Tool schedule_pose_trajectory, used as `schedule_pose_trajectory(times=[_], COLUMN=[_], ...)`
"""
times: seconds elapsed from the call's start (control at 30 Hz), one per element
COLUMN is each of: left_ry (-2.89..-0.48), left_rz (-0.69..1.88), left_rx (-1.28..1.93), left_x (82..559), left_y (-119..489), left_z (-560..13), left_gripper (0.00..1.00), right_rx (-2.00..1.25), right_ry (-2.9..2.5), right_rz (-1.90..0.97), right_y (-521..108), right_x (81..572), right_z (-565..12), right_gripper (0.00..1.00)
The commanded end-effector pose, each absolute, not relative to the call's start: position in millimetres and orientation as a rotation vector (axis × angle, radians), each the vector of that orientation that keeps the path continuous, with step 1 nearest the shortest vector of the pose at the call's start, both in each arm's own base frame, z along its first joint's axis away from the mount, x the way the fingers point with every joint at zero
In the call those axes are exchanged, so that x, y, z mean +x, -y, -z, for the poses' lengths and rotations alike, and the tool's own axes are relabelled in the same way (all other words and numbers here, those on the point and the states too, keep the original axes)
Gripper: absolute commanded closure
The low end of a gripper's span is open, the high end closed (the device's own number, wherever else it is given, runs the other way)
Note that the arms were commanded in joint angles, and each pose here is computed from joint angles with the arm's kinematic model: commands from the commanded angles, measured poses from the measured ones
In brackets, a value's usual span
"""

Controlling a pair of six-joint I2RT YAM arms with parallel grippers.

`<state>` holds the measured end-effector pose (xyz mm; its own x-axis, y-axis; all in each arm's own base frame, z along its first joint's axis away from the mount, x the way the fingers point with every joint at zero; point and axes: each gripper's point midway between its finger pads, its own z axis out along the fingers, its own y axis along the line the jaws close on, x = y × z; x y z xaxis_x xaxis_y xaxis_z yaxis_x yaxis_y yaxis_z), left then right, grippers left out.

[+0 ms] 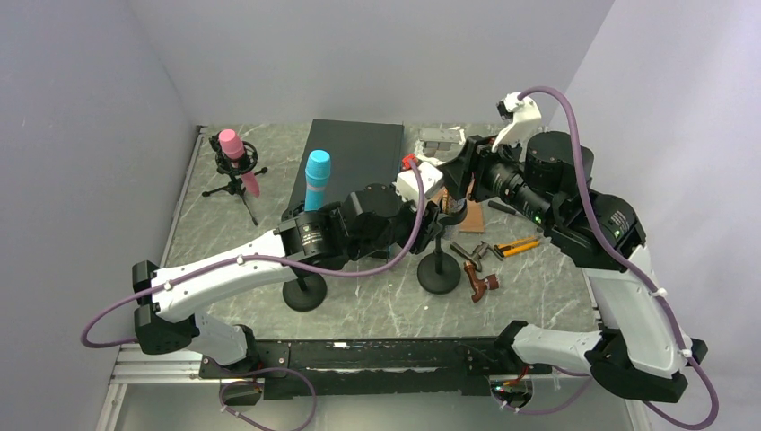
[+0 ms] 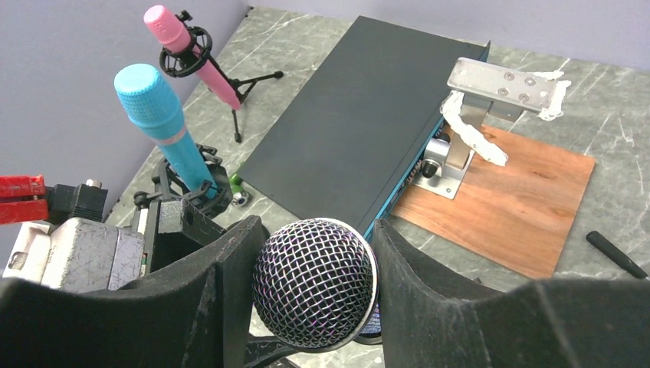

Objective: Remove the microphone from the stand

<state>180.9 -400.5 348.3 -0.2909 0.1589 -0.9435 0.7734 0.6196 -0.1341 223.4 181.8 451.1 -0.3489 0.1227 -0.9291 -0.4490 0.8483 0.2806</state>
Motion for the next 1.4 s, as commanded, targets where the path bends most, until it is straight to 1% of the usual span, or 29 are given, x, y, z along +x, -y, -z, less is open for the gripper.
schedule_pose_trajectory(times=[0.0, 0.17, 0.37, 0.4, 0.43, 0.5, 0.57, 0.6, 0.63, 1.0, 1.37], left_ry=[-1.961, -1.942, -1.893, -1.888, -1.885, -1.878, -1.875, -1.871, -1.869, -1.847, -1.827], left_rz=[0.61, 0.623, 0.684, 0.688, 0.693, 0.709, 0.719, 0.721, 0.72, 0.718, 0.68], left_rx=[0.862, 0.879, 0.871, 0.872, 0.874, 0.873, 0.864, 0.861, 0.859, 0.877, 0.925], left_x=[169.9, 167.1, 164.1, 164.2, 164.3, 164.0, 163.8, 164.2, 164.7, 165.6, 178.5], left_y=[375.3, 372.1, 372.7, 374.0, 376.1, 379.7, 380.8, 381.3, 381.4, 386.6, 410.1], left_z=[-304.6, -313.0, -323.9, -325.3, -326.2, -328.7, -329.7, -329.5, -328.7, -324.8, -324.2], left_gripper=[1.0, 1.0, 1.0, 0.98, 0.91, 0.7, 0.52, 0.46, 0.42, 0.28, 0.27], right_rx=[-0.093, -0.147, -0.14, -0.138, -0.135, -0.136, -0.141, -0.143, -0.145, -0.167, -0.19], right_ry=[-1.429, -1.523, -1.578, -1.586, -1.592, -1.6, -1.606, -1.607, -1.606, -1.608, -1.606], right_rz=[-0.695, -0.671, -0.685, -0.686, -0.69, -0.693, -0.694, -0.693, -0.693, -0.698, -0.7], right_y=[-160.2, -168.9, -162.1, -161.6, -161.2, -161.7, -162.8, -163.3, -163.0, -166.4, -169.7], right_x=[223.3, 226.4, 214.5, 213.7, 212.8, 212.0, 212.1, 212.5, 212.1, 212.0, 212.3], right_z=[-562.9, -514.3, -484.4, -480.9, -478.6, -475.7, -474.4, -474.4, -475.2, -475.3, -476.8], right_gripper=[1.0, 1.0, 1.0, 1.0, 1.0, 1.0, 1.0, 1.0, 1.0, 1.0, 1.0])
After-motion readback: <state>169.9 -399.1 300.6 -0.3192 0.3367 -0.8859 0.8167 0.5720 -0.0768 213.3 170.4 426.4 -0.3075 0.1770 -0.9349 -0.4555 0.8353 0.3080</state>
